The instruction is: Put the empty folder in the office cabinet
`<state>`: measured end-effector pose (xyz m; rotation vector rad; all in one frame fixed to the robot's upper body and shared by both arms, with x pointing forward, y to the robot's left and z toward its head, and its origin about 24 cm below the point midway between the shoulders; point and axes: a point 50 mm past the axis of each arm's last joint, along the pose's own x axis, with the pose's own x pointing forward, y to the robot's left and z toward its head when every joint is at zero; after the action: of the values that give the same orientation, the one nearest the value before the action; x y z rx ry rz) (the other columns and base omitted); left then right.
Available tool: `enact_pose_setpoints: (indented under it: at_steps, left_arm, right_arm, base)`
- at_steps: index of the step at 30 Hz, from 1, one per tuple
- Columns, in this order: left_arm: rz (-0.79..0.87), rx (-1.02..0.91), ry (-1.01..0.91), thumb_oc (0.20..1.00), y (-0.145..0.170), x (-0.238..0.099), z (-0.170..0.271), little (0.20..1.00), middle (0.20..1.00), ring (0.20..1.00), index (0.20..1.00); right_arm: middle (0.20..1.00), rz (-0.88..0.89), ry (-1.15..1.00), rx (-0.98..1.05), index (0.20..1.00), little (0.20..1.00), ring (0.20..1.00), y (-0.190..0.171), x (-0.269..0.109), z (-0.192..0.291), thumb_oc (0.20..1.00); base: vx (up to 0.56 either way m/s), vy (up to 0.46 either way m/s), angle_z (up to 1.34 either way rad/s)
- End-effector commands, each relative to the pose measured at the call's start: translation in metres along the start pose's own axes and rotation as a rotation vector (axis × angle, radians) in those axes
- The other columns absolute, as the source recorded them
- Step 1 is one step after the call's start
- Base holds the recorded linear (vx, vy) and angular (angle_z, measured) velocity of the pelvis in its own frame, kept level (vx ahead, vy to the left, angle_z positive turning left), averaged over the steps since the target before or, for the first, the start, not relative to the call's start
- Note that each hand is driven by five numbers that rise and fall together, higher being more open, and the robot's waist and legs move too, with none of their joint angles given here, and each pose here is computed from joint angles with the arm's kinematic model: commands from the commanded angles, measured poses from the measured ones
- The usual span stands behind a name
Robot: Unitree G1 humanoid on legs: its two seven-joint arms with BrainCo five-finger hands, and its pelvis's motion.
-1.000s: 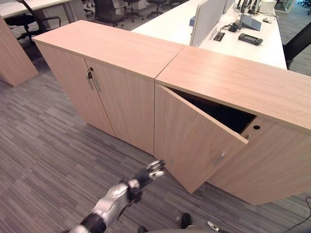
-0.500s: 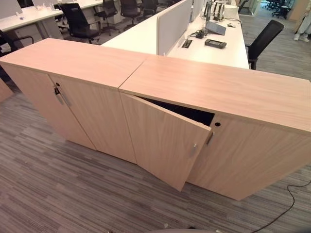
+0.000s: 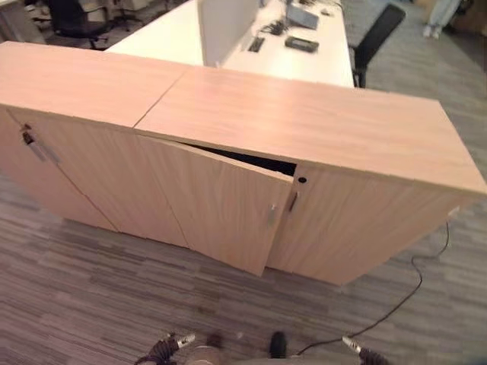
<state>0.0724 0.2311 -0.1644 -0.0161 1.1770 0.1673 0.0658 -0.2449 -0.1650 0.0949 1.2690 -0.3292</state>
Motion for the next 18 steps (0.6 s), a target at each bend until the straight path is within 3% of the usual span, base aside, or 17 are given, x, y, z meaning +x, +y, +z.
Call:
enact_pose_setpoints:
  at_steps: [1,8,18]
  left_arm:
    - [-0.015,0.137,-0.052,1.000,-0.004,0.003,0.017,1.000,1.000,1.000,1.000]
    - [0.029,0.120,-0.091,1.000,0.004,0.003,0.027,1.000,1.000,1.000,1.000]
    - [-0.039,0.162,-0.078,1.000,-0.014,0.004,0.020,1.000,1.000,1.000,1.000]
  right_arm:
    - [1.000,0.011,0.044,-0.102,1.000,1.000,1.000,0.008,0.000,-0.013,1.000]
    - [1.000,0.007,0.056,-0.164,1.000,1.000,1.000,0.004,-0.001,-0.016,1.000]
    - [1.000,0.012,0.067,-0.244,1.000,1.000,1.000,0.003,-0.002,-0.018,1.000]
  base:
    - [0.10,0.139,-0.13]
    - [0.05,0.057,-0.18]
    - [0.03,0.044,-0.06]
